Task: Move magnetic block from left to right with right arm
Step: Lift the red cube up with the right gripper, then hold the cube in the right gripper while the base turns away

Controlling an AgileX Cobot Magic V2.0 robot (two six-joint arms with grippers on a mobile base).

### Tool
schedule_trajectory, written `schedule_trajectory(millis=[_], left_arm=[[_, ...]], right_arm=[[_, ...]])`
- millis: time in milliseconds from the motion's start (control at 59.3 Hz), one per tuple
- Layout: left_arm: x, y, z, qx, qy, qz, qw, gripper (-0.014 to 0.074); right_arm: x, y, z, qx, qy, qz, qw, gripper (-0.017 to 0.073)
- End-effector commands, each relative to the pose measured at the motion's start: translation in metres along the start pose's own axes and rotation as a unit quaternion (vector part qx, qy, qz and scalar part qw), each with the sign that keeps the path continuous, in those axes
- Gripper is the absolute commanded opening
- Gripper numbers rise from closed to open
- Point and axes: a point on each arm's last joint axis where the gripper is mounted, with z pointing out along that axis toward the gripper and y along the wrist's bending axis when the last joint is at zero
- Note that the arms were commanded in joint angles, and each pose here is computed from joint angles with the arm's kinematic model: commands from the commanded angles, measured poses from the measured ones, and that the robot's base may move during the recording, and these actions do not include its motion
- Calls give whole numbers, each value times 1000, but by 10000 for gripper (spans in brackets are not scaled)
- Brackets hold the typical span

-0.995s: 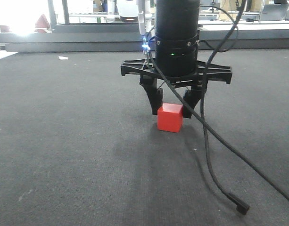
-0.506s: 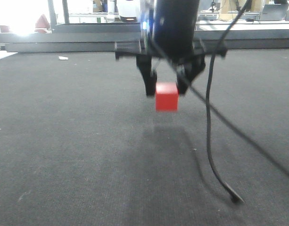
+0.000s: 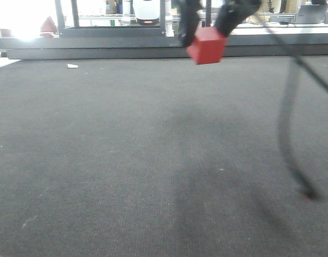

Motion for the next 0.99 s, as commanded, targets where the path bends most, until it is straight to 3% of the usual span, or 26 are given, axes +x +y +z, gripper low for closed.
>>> schedule_trajectory(millis=[0, 169, 708, 978], left_arm=[[-6, 0, -1, 4, -47, -2, 999, -116], [-6, 0, -1, 4, -47, -2, 999, -116], [-6, 0, -1, 4, -47, -2, 999, -116], [-6, 0, -1, 4, -47, -2, 999, -116]], right_arm=[[-6, -11, -41, -8, -96, -15, 995, 124], [23, -17, -67, -20, -135, -29, 990, 124], [144, -41, -148, -52, -275, -26, 960, 124], [181, -54, -201, -55, -373, -14, 926, 124]])
